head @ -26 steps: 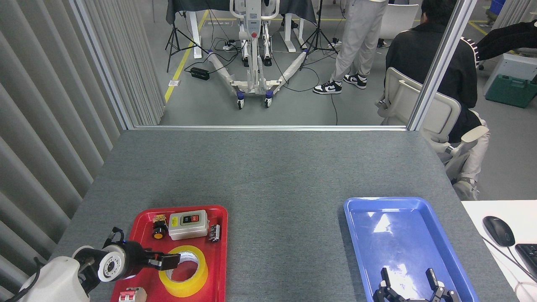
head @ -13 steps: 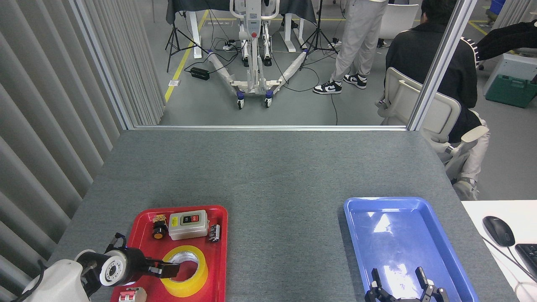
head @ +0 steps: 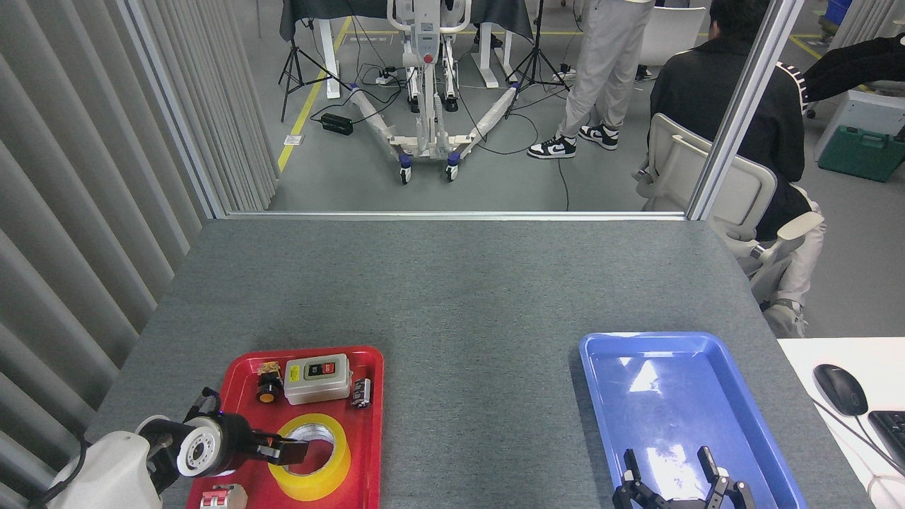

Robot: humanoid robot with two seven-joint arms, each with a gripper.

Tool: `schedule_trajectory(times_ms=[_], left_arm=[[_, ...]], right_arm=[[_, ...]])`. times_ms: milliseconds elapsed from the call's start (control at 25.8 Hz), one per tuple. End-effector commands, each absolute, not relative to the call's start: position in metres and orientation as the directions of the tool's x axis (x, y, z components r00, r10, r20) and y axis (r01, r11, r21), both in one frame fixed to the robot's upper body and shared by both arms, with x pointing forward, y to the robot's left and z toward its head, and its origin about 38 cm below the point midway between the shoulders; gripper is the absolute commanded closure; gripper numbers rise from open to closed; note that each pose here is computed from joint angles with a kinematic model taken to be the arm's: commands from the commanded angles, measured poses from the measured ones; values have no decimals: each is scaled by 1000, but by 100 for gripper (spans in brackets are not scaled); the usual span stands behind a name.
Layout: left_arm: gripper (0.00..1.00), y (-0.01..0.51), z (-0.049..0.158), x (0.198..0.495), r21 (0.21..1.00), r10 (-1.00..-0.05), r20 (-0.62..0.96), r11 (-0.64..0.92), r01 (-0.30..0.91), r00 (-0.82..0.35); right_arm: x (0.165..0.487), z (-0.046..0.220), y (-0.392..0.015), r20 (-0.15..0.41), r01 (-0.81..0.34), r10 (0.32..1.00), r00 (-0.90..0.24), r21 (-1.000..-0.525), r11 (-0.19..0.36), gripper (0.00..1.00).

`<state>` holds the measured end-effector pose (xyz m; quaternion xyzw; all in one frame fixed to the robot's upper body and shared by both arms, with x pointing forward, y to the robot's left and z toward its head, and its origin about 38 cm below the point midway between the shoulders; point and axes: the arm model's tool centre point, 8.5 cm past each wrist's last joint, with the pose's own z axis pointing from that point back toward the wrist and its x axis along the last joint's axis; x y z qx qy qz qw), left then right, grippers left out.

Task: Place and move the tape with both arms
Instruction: 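Lift the yellow tape roll out of the red tray with the left gripper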

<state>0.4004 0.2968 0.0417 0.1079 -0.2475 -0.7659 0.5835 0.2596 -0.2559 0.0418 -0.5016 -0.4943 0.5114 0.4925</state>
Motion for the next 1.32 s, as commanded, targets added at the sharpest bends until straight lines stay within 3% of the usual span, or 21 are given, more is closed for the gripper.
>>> schedule_trajectory(times_ms=[0,426,543,814,1240,1279], left_arm=[[18,296,38,400,497,-948,126,-194,846,-291],[25,297,31,401,476,-954,117,-190,858,-277],[36,299,28,401,472,-956,118,-184,862,-269],[44,295,23,397,461,-953,125,-190,867,-276],[88,284,29,398,488,-927,155,-229,842,-342],[99,280,32,399,502,-911,176,-242,830,-372]], right_arm=[[260,42,-256,-28,-7,1000,-11,-1000,-28,0],[260,42,-256,-27,-7,1000,-11,-1000,-27,0],[260,42,-255,-26,-7,1000,-12,-1000,-26,0],[260,42,-255,-26,-7,1000,-15,-1000,-26,0],[260,40,-254,-21,-11,1000,-22,-1000,-21,0],[260,40,-254,-20,-11,1000,-21,-1000,-20,0]])
